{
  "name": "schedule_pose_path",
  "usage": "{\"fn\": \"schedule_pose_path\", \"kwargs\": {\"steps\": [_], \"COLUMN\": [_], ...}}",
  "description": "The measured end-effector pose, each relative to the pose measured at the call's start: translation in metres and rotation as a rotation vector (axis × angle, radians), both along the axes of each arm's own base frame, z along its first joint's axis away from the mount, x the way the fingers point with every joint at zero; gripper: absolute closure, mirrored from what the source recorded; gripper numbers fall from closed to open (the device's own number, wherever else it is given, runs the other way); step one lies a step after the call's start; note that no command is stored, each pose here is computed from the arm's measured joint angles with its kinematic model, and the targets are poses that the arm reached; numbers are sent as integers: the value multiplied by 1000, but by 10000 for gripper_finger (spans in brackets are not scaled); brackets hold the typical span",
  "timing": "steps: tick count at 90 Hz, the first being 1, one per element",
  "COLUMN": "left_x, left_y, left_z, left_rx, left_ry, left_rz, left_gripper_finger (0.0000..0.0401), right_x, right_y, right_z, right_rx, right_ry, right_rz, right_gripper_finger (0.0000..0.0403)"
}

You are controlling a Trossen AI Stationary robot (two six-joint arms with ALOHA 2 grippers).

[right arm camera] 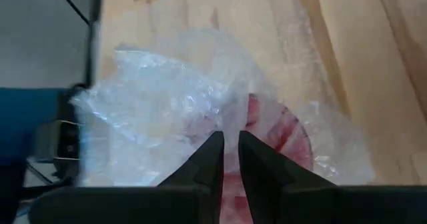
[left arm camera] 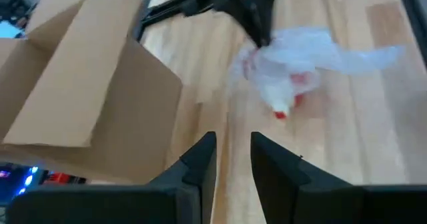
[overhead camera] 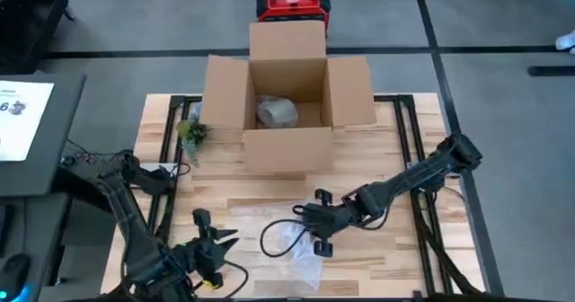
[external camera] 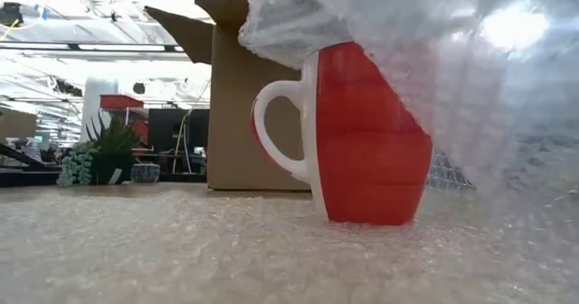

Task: Wrap mug
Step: Pack the red mug with the bubble wrap

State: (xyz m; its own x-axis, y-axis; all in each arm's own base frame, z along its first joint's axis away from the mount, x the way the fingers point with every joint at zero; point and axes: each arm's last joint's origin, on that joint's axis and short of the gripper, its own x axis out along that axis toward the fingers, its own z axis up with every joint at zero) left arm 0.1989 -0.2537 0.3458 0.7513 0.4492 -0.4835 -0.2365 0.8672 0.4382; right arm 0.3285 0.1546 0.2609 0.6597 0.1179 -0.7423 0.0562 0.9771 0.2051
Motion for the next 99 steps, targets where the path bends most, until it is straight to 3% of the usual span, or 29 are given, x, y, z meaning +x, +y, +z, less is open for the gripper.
{"fn": "schedule_pose_path", "kwargs": {"steps": [21, 33, 55, 73, 86, 99], "left_x": [3, 2, -1, 1, 2, 2], "left_y": [-1, -1, 7, 9, 9, 10], "left_z": [-42, -70, -72, -74, -75, -75], "left_rx": [-24, -166, -359, -366, -389, -391], "left_ry": [-40, -89, -295, -309, -312, -313], "left_rz": [48, 2, -155, -166, -154, -150], "left_gripper_finger": [342, 386, 396, 400, 400, 400], "right_x": [-4, -1, 20, 27, 23, 15], "right_y": [12, 16, 5, -10, -8, -3], "right_z": [6, 0, -51, -75, -58, -12], "right_rx": [15, 37, 23, 13, 29, 39], "right_ry": [-47, -33, 161, 300, 346, 362], "right_rz": [47, 80, 39, -8, 19, 14], "right_gripper_finger": [365, 365, 366, 382, 390, 392]}}
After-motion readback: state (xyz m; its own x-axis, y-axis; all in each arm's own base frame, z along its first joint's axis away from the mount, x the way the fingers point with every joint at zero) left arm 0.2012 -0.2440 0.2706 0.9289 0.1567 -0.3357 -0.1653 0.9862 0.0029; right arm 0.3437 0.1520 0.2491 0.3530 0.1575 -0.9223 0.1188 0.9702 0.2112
